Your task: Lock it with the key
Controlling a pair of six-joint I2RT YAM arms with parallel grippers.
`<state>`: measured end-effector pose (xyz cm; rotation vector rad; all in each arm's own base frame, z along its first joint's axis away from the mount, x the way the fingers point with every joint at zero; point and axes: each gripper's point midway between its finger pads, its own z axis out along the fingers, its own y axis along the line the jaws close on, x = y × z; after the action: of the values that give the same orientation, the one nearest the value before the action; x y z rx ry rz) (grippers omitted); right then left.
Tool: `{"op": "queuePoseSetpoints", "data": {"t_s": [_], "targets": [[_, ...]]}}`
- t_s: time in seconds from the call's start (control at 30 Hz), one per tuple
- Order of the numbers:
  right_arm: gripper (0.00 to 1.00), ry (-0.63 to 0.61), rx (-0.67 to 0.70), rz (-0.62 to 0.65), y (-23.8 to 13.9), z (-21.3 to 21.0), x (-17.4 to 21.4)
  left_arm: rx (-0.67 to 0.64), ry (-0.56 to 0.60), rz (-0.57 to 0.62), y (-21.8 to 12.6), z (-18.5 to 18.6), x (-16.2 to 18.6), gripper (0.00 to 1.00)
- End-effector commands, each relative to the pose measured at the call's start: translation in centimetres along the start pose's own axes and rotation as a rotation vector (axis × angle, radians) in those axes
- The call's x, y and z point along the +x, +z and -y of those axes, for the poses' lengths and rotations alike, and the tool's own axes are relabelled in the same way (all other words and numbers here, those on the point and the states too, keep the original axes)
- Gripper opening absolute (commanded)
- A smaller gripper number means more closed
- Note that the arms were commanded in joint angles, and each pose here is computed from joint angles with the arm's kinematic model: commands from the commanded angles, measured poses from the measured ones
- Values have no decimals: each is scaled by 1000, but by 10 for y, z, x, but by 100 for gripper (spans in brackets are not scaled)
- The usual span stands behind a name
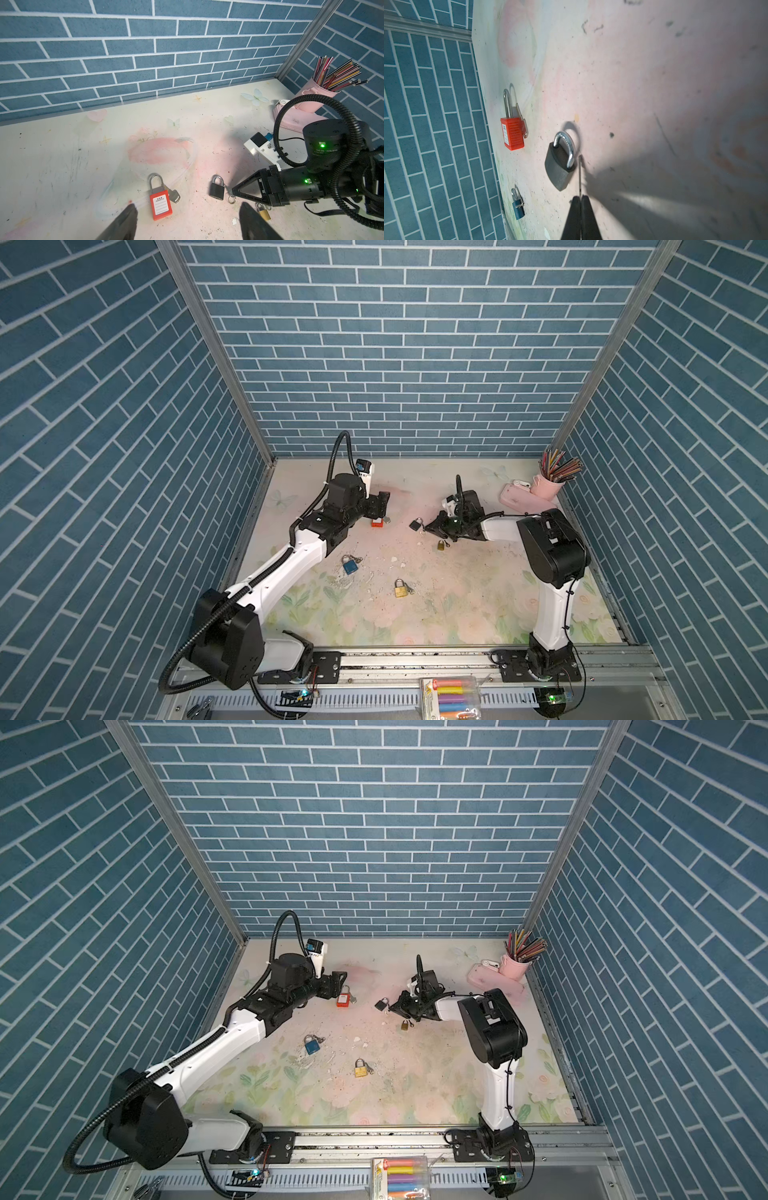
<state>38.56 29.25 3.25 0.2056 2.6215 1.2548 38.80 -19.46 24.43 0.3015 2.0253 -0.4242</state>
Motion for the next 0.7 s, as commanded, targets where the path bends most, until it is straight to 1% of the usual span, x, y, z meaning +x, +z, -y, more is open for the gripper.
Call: {"op": "queuePoseSetpoints", "data": {"t_s": [0.0,0.13,0.37,0.5,0.67], "targets": [[0,41,20,-6,7,9,-1,2,-7,35,-7,-1,-10,78],[0,40,23,-6,8,10,-2,2,-9,34,-8,-1,-10,78],[11,39,30,-6,10,10,-4,3,-4,32,-10,-1,-10,79],[14,33,32,-8,12,9,-5,0,-2,33,-11,-2,-11,79],[24,21,37,-3,10,7,-7,-3,-3,34,-11,-4,-11,79]]}}
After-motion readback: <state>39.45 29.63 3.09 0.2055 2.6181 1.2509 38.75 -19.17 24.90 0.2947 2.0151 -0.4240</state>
